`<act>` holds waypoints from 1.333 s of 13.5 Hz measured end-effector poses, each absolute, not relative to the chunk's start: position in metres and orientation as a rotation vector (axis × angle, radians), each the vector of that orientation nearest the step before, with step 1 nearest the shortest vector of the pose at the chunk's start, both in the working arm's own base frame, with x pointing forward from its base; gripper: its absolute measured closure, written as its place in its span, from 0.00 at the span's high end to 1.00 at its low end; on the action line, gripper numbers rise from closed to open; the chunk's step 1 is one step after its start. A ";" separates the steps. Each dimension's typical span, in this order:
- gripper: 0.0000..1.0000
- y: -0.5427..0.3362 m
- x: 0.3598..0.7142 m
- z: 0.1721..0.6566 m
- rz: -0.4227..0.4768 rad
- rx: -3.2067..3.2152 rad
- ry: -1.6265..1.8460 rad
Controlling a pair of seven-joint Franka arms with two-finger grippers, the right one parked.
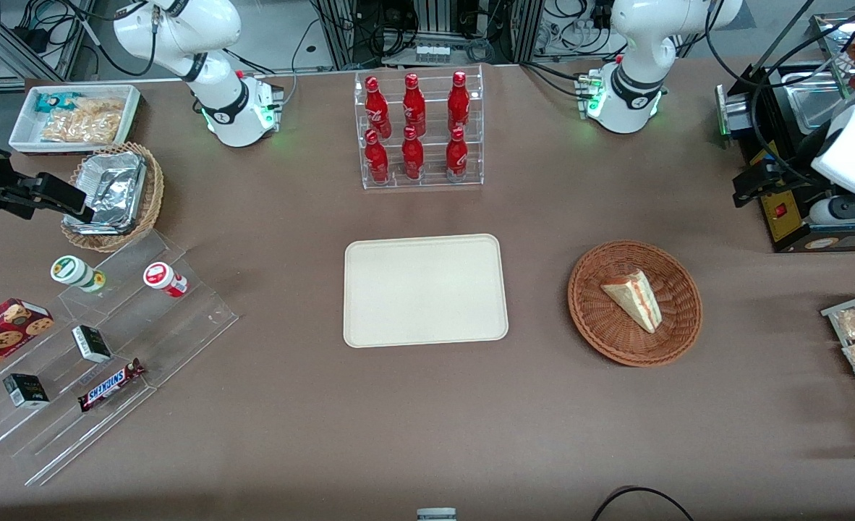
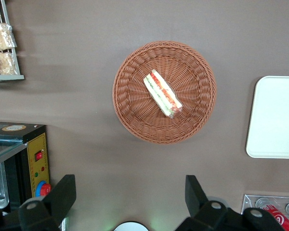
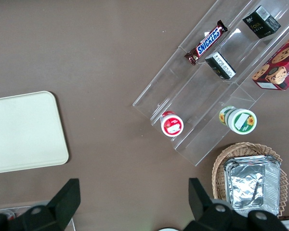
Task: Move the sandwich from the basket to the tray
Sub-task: 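Move the left gripper over the wicker basket holding the sandwich, then lower the open left gripper onto the wrapped sandwich and close it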
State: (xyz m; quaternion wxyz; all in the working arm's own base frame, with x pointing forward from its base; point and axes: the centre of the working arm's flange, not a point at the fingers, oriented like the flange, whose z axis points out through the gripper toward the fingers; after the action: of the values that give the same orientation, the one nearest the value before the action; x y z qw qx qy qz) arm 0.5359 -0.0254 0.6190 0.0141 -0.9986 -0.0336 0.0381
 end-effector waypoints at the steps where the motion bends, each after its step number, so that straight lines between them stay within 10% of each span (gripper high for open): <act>1: 1.00 -0.024 0.536 0.619 0.118 -3.109 -0.106; 9: 1.00 -0.023 0.549 0.553 0.233 -3.102 -0.114; 18: 1.00 -0.063 0.545 0.410 -0.005 -2.974 -0.986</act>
State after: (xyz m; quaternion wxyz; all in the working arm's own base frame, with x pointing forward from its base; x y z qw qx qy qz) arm 0.5450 -0.0626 0.4096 0.0042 -0.9492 -0.3146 -0.0015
